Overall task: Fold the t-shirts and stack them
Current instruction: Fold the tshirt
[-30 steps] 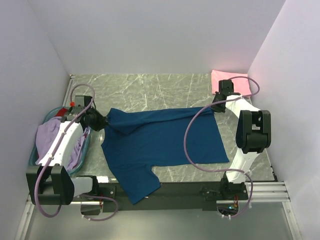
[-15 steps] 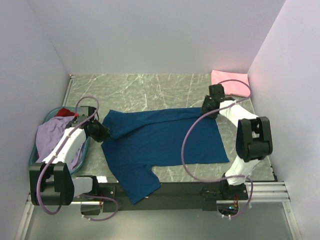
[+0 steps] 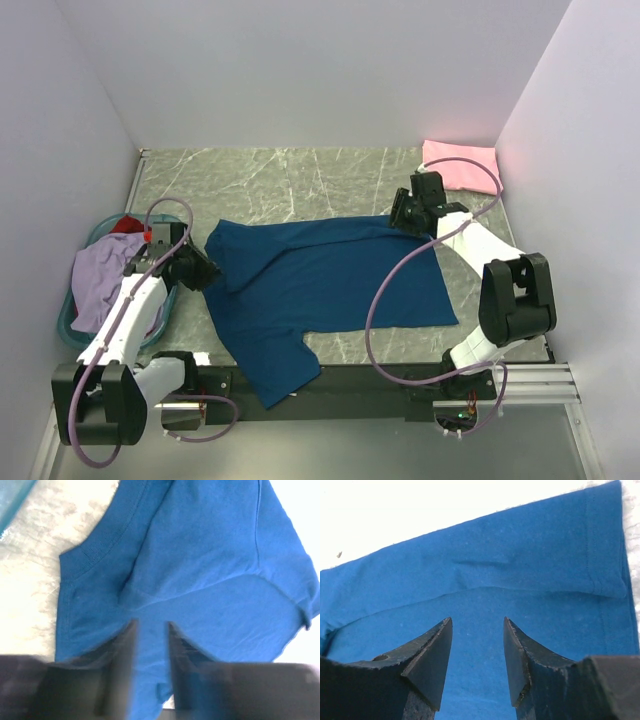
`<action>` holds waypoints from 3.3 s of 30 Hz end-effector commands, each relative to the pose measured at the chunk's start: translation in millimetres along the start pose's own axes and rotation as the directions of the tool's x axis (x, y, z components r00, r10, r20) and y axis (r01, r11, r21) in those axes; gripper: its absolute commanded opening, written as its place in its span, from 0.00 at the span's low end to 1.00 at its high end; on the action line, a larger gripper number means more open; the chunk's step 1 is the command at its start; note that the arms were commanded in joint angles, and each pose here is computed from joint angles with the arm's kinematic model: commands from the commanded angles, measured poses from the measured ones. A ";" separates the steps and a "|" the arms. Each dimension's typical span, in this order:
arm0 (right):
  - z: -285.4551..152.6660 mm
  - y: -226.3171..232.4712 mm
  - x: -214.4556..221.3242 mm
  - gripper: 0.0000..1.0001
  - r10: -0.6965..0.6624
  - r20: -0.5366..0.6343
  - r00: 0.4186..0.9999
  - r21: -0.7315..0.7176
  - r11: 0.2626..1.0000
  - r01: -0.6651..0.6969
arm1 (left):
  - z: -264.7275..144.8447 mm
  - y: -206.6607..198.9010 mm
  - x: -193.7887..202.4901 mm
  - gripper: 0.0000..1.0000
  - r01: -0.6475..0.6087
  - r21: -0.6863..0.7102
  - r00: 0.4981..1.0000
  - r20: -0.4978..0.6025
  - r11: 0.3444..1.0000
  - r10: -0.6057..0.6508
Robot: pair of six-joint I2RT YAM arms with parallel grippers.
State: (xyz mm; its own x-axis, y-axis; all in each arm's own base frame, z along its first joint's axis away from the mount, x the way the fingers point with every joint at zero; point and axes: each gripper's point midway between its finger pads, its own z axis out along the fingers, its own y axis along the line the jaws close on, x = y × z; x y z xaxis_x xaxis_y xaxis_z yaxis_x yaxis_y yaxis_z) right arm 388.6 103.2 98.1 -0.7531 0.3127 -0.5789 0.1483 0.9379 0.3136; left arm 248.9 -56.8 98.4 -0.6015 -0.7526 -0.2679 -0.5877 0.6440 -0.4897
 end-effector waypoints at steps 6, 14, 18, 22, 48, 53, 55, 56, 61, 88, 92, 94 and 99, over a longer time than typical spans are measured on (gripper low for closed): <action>-0.9 -9.0 -6.7 0.54 0.168 0.016 0.986 -0.111 0.980 -0.165 | 10.8 3.5 -12.5 0.72 -0.028 -0.033 0.999 0.037 0.999 0.030; 1.1 9.1 6.6 0.52 0.192 -0.053 0.980 -0.256 0.946 -0.200 | 41.8 7.2 4.0 0.70 -0.077 -0.070 0.997 -0.025 0.995 0.075; 2.8 15.3 8.6 0.52 0.207 -0.065 0.976 -0.298 0.930 -0.217 | 56.5 12.2 11.0 0.68 -0.105 -0.122 0.994 -0.055 0.987 0.099; 4.1 14.6 10.4 0.52 0.204 -0.067 0.977 -0.298 0.930 -0.215 | 62.1 16.3 11.3 0.67 -0.116 -0.151 0.993 -0.054 0.982 0.109; 16.9 -39.1 1.4 0.51 0.323 0.002 0.947 -0.125 0.939 -0.320 | 14.6 -70.9 4.0 0.01 -0.243 0.050 0.970 0.007 0.969 0.243; 19.1 -77.0 -11.4 0.51 0.467 0.054 0.882 -0.065 0.883 -0.464 | -4.0 -102.7 -6.4 0.01 -0.237 0.128 0.972 0.031 0.963 0.235; 21.9 -82.4 -13.5 0.52 0.493 0.065 0.868 -0.052 0.870 -0.490 | -9.7 -109.8 -10.9 0.01 -0.238 0.141 0.971 0.048 0.961 0.234; 22.7 -86.1 -14.8 0.52 0.513 0.070 0.856 -0.044 0.859 -0.511 | -14.3 -114.4 -15.1 0.01 -0.242 0.145 0.970 0.062 0.959 0.235; 33.1 -95.1 -9.5 0.52 0.569 0.057 0.820 -0.010 0.822 -0.570 | -24.3 -129.2 -29.1 0.01 -0.240 0.156 0.969 0.103 0.958 0.226; 45.8 -106.2 -25.6 0.23 0.635 0.097 0.766 0.010 0.769 -0.639 | -30.4 -160.1 -85.9 0.01 -0.199 0.197 0.971 0.172 0.960 0.166; 38.4 -103.1 -39.1 0.04 0.614 0.119 0.780 0.004 0.786 -0.619 | -31.5 -163.5 -92.7 0.01 -0.196 0.197 0.970 0.181 0.961 0.161; 34.8 -102.4 -46.8 0.01 0.608 0.129 0.783 0.003 0.789 -0.614 | -33.9 -165.5 -98.3 0.01 -0.194 0.197 0.969 0.192 0.961 0.156; 25.7 -97.2 -67.5 0.00 0.584 0.146 0.799 -0.006 0.808 -0.589 | -38.7 -168.4 -109.1 0.01 -0.182 0.193 0.969 0.200 0.964 0.143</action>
State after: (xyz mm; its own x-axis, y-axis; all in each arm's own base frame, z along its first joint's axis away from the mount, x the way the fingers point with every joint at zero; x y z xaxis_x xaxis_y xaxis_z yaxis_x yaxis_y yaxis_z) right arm 426.4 6.1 55.2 -0.4482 0.8353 -0.3183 0.5934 0.5443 0.5929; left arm 384.2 -81.3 216.9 -0.5834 -0.6671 -0.4632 -0.3902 0.7304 -0.5606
